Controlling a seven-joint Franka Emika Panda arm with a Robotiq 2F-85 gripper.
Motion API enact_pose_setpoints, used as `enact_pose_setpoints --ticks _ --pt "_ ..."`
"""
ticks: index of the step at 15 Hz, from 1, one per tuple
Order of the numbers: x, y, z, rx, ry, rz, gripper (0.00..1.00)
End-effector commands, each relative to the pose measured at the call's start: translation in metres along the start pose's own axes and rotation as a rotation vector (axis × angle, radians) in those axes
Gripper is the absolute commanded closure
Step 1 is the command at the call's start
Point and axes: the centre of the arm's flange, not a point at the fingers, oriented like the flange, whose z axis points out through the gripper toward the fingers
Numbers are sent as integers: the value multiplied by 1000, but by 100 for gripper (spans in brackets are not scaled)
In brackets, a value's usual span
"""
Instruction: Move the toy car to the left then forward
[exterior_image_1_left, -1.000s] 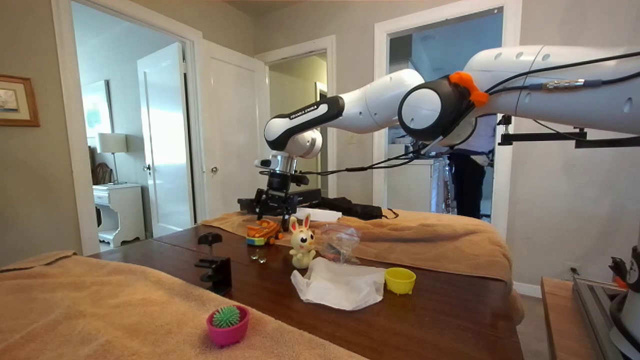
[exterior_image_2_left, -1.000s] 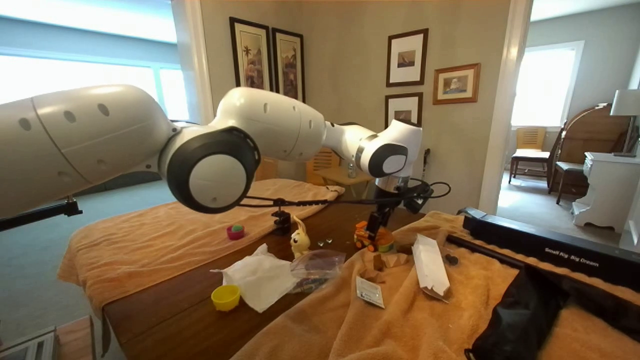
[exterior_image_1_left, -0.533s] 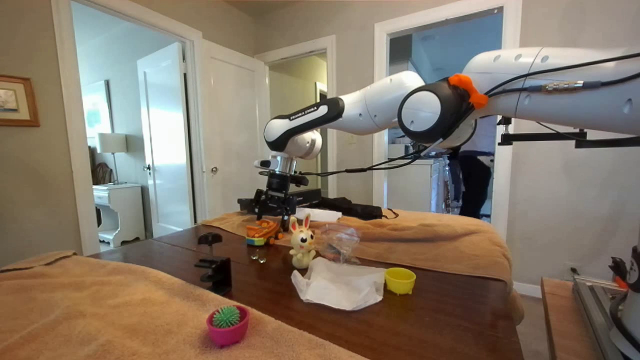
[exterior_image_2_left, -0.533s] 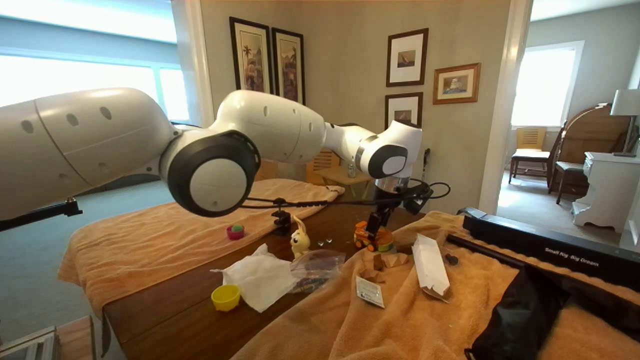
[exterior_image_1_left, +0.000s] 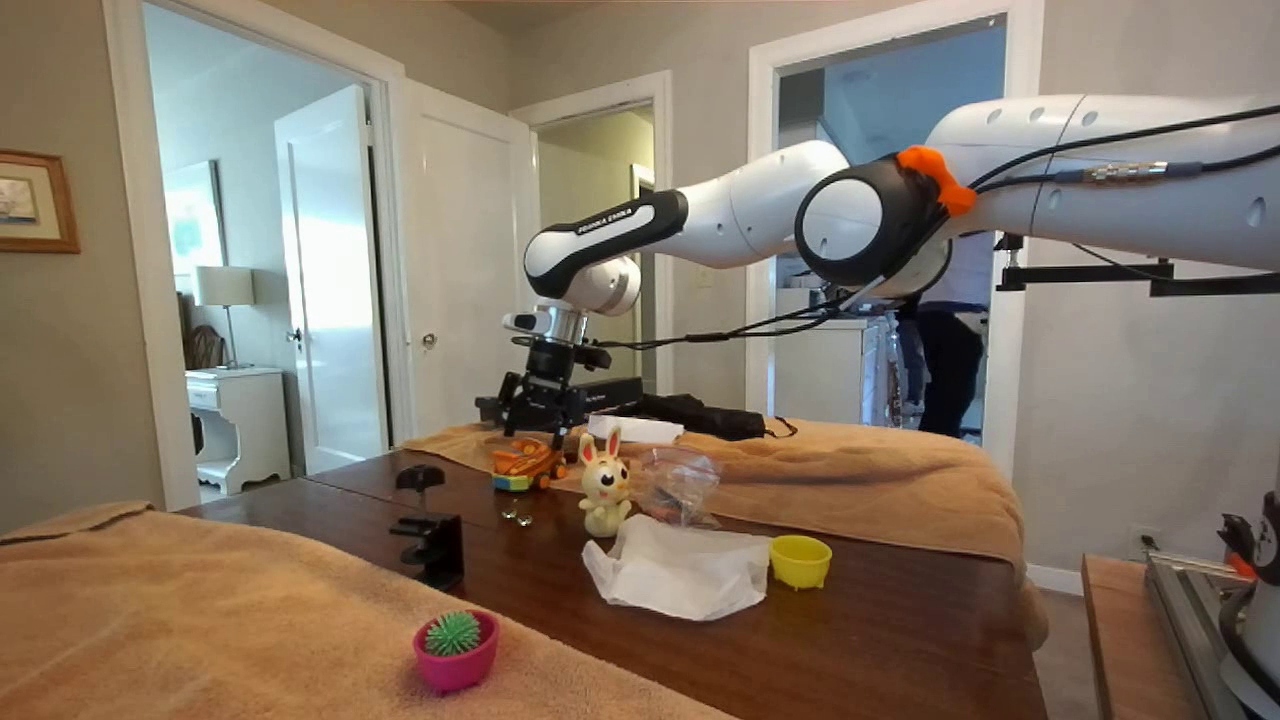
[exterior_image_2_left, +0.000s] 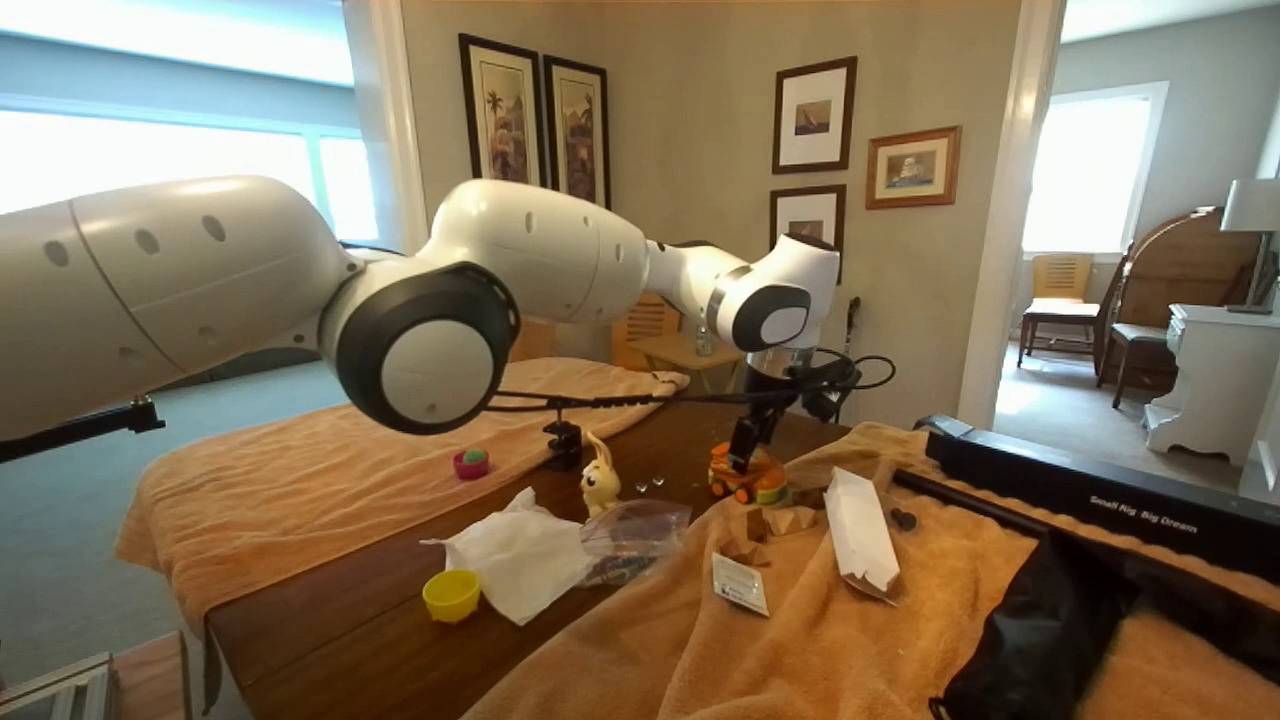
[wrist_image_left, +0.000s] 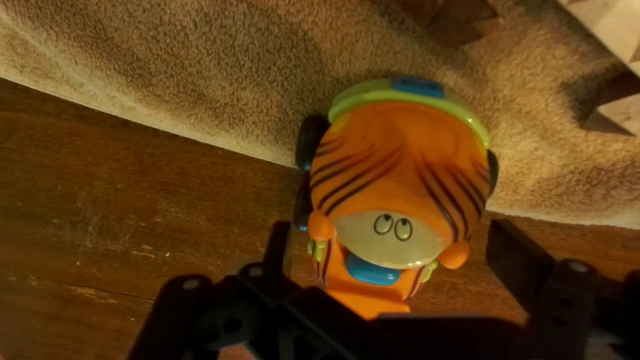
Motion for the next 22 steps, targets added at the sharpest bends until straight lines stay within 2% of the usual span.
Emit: enact_pose_setpoints --ticks 1,7,8,9,11,14,17,22 --pt "-18 47 7 -27 -3 -35 0" --pt "-25 46 21 0 -1 -26 0" --pt "-26 46 24 3 0 -25 25" --pt "-26 45 26 8 1 -24 26" --pt "-27 45 26 9 2 -24 39" --pt "-25 45 23 7 -10 -7 39" --pt "-7 42 14 -18 -11 50 39" --pt "36 48 -5 -132 -28 205 39"
